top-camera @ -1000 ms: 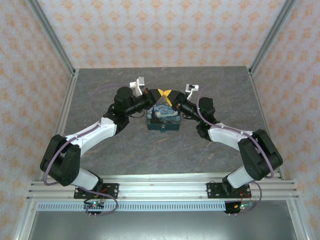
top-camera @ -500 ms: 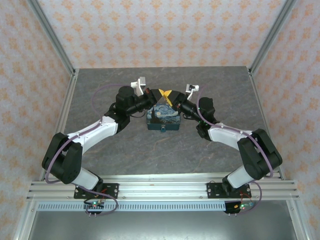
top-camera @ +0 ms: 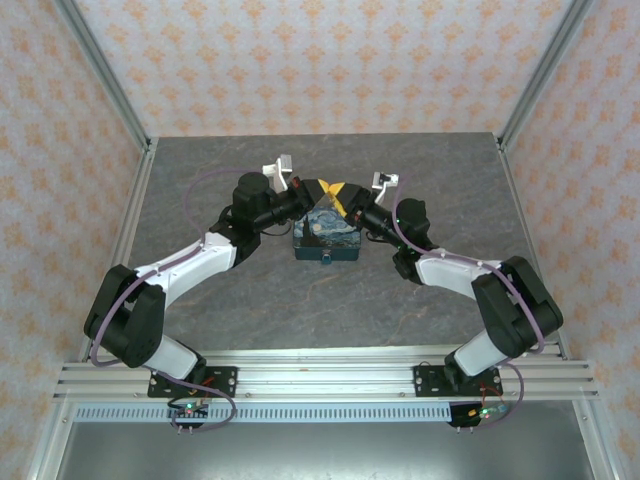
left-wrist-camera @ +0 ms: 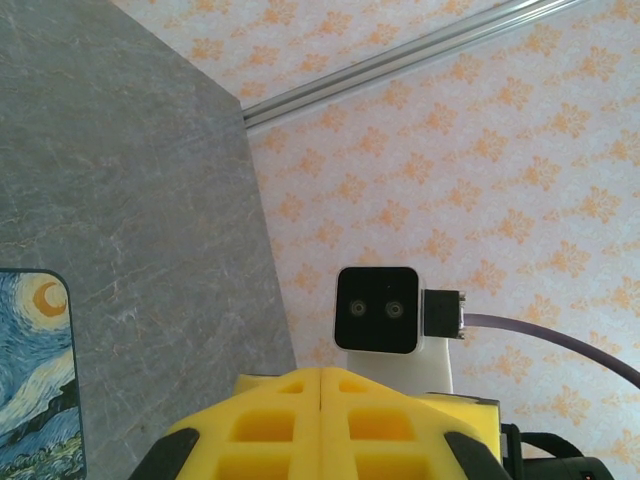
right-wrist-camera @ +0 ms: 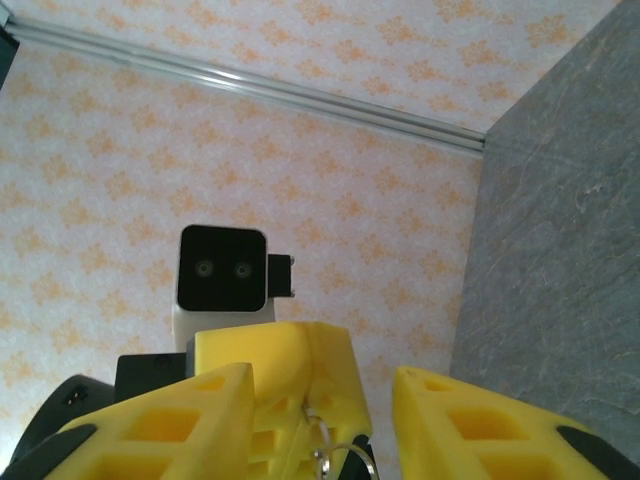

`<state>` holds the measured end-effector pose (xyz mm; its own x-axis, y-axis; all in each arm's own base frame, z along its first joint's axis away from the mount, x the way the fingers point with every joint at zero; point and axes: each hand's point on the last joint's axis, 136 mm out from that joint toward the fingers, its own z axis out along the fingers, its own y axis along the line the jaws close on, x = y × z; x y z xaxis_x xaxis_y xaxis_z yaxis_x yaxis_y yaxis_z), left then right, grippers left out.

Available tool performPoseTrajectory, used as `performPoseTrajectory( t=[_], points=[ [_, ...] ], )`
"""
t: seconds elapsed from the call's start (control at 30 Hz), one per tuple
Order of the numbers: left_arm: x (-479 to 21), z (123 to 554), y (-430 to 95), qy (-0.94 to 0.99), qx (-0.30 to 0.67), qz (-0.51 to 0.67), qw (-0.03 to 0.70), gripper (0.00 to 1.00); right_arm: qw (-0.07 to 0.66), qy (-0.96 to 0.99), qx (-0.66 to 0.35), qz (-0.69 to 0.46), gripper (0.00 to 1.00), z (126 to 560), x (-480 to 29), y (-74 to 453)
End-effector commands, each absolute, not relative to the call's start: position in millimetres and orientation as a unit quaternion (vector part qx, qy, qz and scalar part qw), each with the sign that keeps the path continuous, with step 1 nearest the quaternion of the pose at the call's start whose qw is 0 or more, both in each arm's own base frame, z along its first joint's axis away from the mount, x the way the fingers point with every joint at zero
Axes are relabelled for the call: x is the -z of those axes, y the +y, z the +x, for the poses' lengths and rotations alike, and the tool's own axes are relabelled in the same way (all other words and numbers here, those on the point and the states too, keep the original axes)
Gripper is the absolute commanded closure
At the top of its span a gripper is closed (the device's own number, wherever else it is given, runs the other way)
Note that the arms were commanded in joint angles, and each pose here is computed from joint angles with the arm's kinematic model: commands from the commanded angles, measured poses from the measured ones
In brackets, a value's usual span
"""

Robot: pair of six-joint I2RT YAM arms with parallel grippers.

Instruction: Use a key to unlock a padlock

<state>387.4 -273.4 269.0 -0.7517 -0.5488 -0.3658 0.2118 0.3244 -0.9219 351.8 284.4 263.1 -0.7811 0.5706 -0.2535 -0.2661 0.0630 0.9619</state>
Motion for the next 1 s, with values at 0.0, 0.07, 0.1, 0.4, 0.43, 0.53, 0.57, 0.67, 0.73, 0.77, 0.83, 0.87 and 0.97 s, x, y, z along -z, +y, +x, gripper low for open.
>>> performPoseTrajectory(
  t=[0.0, 0.07, 0.1, 0.4, 0.43, 0.53, 0.57, 0.67, 0.73, 0.77, 0.83, 0.87, 0.97],
  points=[
    [-291.8, 391.1, -273.7, 0.722, 0.58, -0.103, 0.361, 1.0, 0.304, 0.662, -0.678, 0.102, 0.62, 344.9, -256.7, 287.6],
    [-290.1, 391.3, -273.2, 0.723, 0.579, -0.105, 0.36, 1.0, 0.304, 0.66, -0.679, 0.103, 0.67, 344.6, -256.8, 286.7],
    [-290.0, 390.9, -273.5, 0.724, 0.579, -0.105, 0.36, 1.0, 0.304, 0.66, -0.679, 0.103, 0.69, 344.3, -256.6, 286.7],
    [-285.4, 391.9, -272.7, 0.727, 0.575, -0.108, 0.359, 1.0, 0.305, 0.652, -0.687, 0.096, 0.73, 341.1, -263.0, 286.7],
    [-285.8, 392.4, -272.2, 0.727, 0.575, -0.109, 0.36, 1.0, 0.306, 0.652, -0.687, 0.097, 0.74, 341.2, -262.8, 286.7],
    [-285.5, 391.9, -272.6, 0.726, 0.576, -0.109, 0.359, 1.0, 0.306, 0.651, -0.687, 0.098, 0.75, 342.1, -263.5, 286.8],
    [-284.9, 391.9, -272.4, 0.727, 0.576, -0.11, 0.358, 1.0, 0.307, 0.65, -0.688, 0.099, 0.75, 343.3, -264.1, 286.6],
    [-284.9, 391.9, -272.3, 0.727, 0.576, -0.109, 0.358, 1.0, 0.307, 0.647, -0.69, 0.098, 0.76, 344.5, -268.0, 287.8],
    [-284.2, 391.5, -272.6, 0.727, 0.576, -0.109, 0.358, 1.0, 0.308, 0.646, -0.692, 0.097, 0.77, 345.9, -270.4, 288.5],
    [-283.5, 391.2, -272.9, 0.727, 0.575, -0.109, 0.358, 1.0, 0.309, 0.644, -0.693, 0.097, 0.78, 346.6, -272.1, 288.9],
    [-283.1, 391.2, -273.0, 0.727, 0.576, -0.11, 0.358, 1.0, 0.308, 0.643, -0.694, 0.098, 0.79, 348.2, -273.4, 289.6],
    [-282.2, 391.4, -273.5, 0.727, 0.576, -0.111, 0.357, 1.0, 0.309, 0.641, -0.696, 0.097, 0.8, 348.2, -275.3, 290.2],
    [-281.4, 391.7, -273.5, 0.727, 0.576, -0.112, 0.358, 1.0, 0.308, 0.639, -0.698, 0.098, 0.81, 349.8, -276.7, 291.0]
  ],
)
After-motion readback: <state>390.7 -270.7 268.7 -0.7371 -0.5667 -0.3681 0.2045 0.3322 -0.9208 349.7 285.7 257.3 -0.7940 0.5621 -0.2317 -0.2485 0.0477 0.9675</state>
